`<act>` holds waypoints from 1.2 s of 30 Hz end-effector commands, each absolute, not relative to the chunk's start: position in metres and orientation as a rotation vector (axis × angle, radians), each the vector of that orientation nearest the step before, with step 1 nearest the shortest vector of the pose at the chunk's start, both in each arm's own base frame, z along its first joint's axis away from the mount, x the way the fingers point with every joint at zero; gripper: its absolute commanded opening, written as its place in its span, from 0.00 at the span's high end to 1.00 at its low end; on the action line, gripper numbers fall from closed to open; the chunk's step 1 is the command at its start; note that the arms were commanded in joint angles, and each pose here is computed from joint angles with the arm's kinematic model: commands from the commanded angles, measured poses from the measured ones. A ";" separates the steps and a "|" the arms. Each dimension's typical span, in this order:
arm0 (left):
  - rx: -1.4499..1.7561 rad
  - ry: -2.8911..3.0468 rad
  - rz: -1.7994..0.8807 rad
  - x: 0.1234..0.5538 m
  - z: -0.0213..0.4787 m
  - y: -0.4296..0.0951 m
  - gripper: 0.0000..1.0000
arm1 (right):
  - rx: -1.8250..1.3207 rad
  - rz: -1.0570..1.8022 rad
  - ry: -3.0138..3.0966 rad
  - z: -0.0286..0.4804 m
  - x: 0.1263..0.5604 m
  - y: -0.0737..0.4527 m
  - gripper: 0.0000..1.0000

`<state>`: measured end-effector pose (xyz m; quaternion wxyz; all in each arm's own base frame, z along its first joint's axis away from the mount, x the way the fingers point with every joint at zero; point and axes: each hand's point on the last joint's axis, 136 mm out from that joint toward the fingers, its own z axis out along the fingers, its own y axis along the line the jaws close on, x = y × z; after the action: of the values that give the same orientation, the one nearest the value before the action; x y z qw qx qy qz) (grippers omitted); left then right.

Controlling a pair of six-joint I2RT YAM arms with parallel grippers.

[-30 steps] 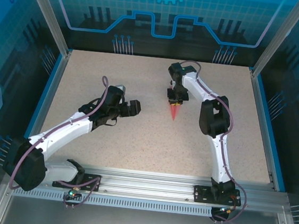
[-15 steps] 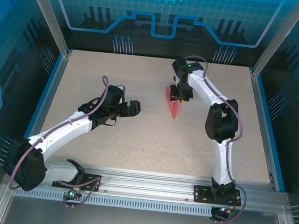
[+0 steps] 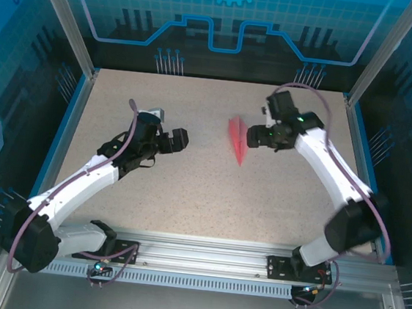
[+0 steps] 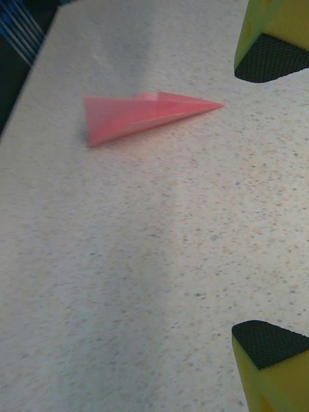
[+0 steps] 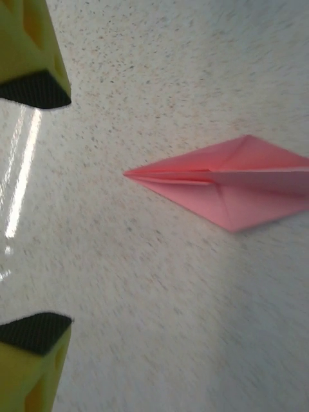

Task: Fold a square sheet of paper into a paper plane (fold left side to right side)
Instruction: Reset both arms

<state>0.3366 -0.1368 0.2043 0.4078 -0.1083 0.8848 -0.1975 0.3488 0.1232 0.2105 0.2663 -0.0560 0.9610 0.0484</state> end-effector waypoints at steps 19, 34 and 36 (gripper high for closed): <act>-0.207 1.995 0.265 0.368 0.169 -0.026 0.01 | 0.076 -0.096 2.028 0.133 0.349 -0.014 0.00; 0.034 1.908 0.068 0.374 0.119 -0.033 0.01 | -0.133 0.096 1.941 0.121 0.380 0.020 0.00; 0.056 1.897 0.010 0.375 0.118 -0.033 0.01 | -0.139 0.112 1.915 0.118 0.380 0.022 0.00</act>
<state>0.3631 -0.0211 0.0950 0.5305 -0.0103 0.8458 0.0549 0.3693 0.0168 0.1002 0.5302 -0.0375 0.8465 0.0317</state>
